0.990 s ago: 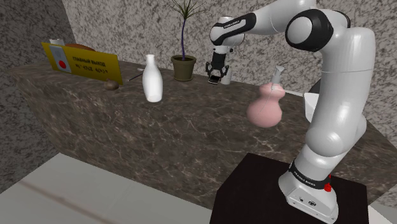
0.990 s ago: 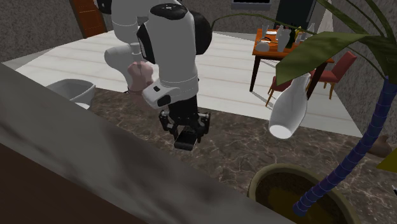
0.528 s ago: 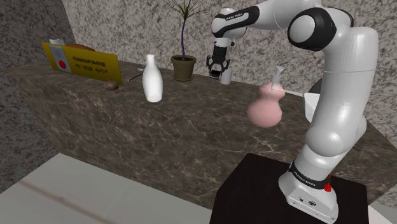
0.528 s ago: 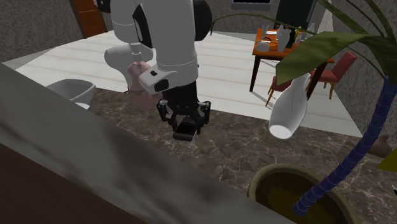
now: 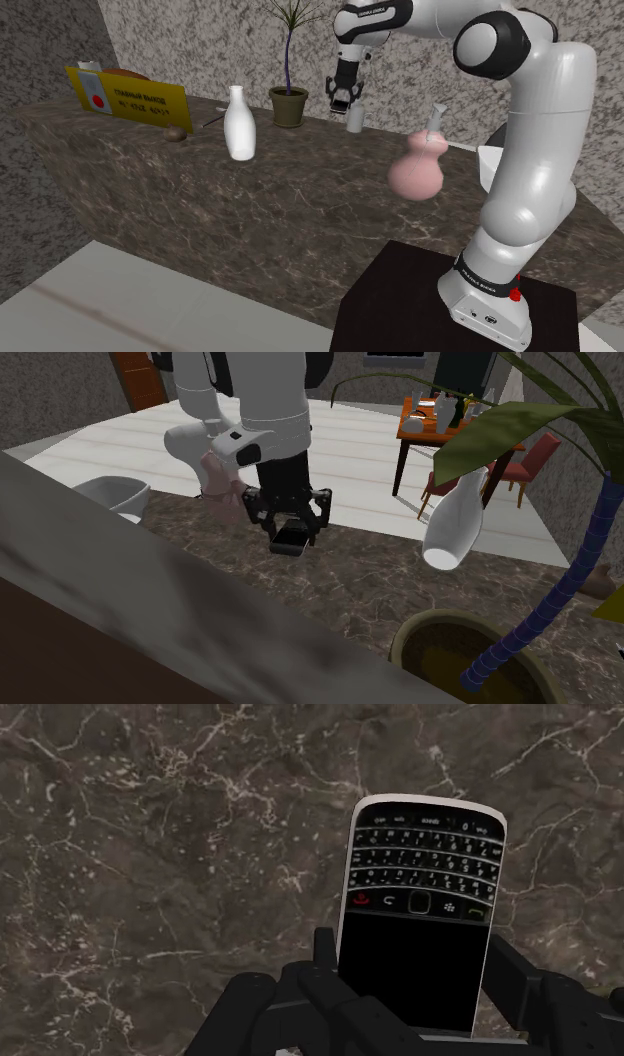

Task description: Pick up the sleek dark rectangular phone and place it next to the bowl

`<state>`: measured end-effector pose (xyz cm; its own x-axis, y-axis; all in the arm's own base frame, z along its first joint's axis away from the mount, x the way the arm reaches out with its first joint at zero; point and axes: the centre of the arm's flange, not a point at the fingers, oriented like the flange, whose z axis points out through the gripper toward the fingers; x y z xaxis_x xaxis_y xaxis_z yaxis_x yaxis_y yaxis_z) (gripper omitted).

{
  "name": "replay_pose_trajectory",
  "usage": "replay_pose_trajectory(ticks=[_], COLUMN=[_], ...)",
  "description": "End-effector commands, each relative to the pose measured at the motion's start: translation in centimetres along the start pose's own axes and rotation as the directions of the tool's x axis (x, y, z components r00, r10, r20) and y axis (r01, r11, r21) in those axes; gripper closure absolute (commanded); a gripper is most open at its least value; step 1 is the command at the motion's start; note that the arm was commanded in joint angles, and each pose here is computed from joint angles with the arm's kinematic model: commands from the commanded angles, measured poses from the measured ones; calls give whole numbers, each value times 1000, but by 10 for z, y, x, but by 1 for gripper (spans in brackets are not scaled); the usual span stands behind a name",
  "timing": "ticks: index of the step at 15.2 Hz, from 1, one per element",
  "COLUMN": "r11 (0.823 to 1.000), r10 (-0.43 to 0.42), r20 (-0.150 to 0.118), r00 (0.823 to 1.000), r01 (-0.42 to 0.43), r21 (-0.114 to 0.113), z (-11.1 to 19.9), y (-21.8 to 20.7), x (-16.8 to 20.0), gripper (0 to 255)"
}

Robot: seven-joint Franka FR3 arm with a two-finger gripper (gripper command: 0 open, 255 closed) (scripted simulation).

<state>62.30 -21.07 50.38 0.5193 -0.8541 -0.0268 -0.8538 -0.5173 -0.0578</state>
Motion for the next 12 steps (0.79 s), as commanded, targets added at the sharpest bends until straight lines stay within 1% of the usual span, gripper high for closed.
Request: replay_pose_trajectory(ticks=[1, 2, 12], r11=[1000, 1000, 1000], r10=[0, 0, 0], r20=[0, 0, 0], r00=[1000, 1000, 1000], r01=[0, 0, 0], r21=[0, 0, 0], z=[-12, -15, -23], y=[-1, -1, 130], x=[0, 0, -11], gripper=[255, 255, 255])
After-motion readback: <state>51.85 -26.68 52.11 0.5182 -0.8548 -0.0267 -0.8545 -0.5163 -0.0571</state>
